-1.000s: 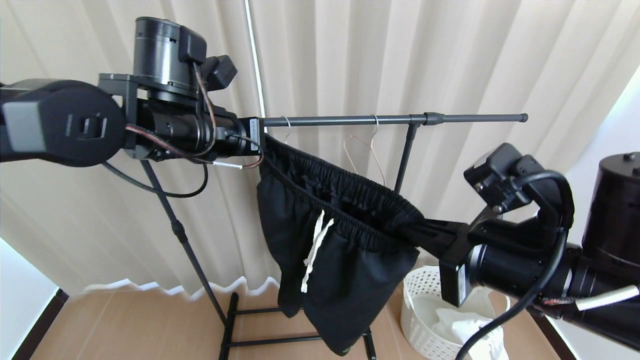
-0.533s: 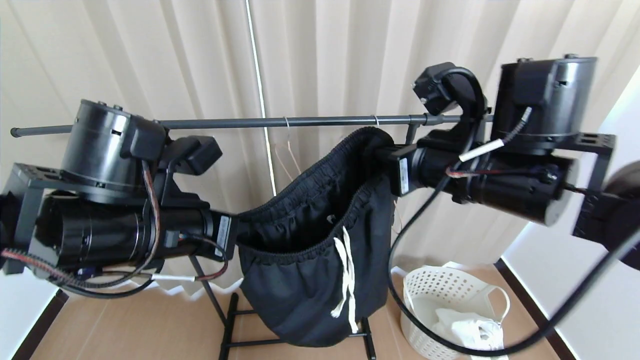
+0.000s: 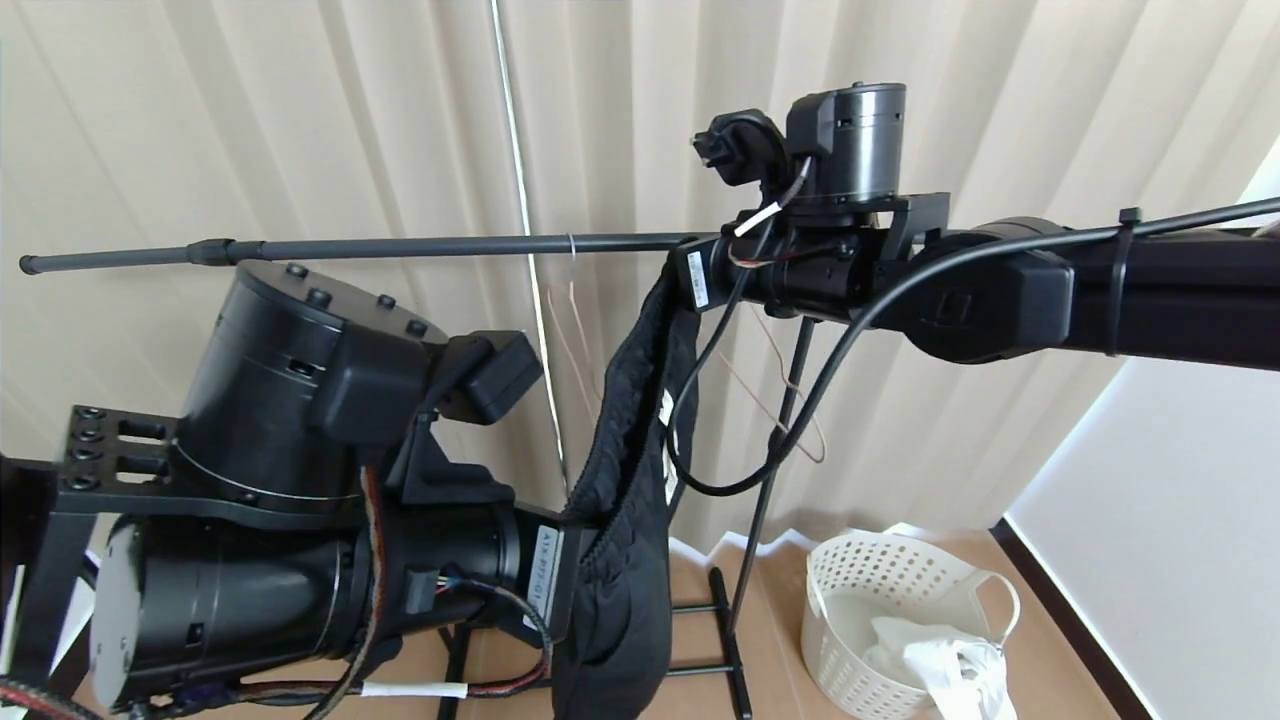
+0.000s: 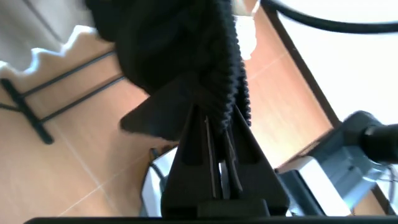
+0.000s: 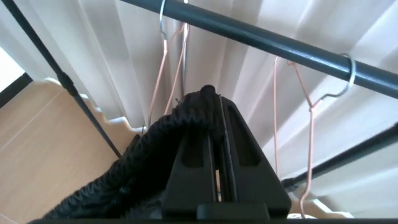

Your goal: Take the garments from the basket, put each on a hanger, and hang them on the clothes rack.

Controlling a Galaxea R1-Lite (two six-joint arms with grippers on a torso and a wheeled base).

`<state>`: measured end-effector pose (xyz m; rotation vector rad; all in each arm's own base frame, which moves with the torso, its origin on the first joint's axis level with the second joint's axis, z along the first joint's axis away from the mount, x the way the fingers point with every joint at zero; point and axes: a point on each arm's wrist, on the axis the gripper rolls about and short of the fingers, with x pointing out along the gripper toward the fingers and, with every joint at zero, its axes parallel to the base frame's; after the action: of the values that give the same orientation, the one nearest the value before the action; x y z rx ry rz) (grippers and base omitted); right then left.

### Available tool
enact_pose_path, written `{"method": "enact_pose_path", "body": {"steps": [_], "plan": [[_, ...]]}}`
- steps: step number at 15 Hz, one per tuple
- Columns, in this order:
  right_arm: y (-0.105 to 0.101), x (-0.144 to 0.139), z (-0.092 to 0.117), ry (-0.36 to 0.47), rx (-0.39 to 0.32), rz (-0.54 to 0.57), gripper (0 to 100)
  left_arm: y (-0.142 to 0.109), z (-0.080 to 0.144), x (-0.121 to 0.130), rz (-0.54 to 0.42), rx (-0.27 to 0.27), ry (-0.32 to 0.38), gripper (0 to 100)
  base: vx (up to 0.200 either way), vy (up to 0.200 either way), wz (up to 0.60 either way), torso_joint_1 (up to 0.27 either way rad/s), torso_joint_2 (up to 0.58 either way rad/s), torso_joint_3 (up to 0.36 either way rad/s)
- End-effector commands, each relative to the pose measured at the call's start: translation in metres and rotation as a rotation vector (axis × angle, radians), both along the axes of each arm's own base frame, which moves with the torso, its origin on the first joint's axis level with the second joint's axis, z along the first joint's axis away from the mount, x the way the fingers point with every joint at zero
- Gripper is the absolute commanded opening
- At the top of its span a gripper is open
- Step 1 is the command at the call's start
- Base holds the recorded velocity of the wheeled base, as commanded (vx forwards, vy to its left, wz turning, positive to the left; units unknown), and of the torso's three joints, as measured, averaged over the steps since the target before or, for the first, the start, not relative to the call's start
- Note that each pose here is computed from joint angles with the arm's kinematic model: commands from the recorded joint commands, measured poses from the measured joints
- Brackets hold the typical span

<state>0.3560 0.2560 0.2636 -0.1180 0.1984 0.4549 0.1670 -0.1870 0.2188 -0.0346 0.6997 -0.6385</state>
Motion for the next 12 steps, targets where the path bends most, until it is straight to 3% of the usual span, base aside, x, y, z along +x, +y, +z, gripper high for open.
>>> {"method": "enact_pose_path", "body": {"steps": [1, 5, 7, 10, 11, 12], "plan": [[0.017, 0.016, -0.015, 0.017, -0.015, 0.009, 0, -0.015, -0.002, 0.001, -0.027, -0.013, 0.004, 0, 0.000, 0.000, 0.00, 0.000, 0.00, 0.000], [0.027, 0.015, -0.019, 0.027, -0.014, 0.000, 0, -0.026, -0.009, 0.005, -0.023, -0.014, -0.007, 0, 0.000, 0.000, 0.00, 0.000, 0.00, 0.000], [0.020, 0.011, -0.014, 0.052, 0.012, -0.047, 0, -0.021, -0.009, 0.008, 0.050, 0.013, -0.035, 0, 0.000, 0.000, 0.00, 0.000, 0.00, 0.000], [-0.018, -0.023, 0.007, 0.118, 0.025, -0.113, 0, 0.012, -0.001, 0.038, 0.200, 0.047, -0.098, 0, 0.000, 0.000, 0.00, 0.000, 0.00, 0.000], [-0.019, -0.023, 0.007, 0.118, 0.027, -0.115, 0, 0.012, -0.001, 0.039, 0.203, 0.048, -0.101, 0, 0.000, 0.000, 0.00, 0.000, 0.00, 0.000], [-0.046, -0.047, 0.008, 0.151, 0.020, -0.145, 0, 0.024, 0.008, 0.057, 0.252, 0.055, -0.142, 0, 0.000, 0.000, 0.00, 0.000, 0.00, 0.000]]}}
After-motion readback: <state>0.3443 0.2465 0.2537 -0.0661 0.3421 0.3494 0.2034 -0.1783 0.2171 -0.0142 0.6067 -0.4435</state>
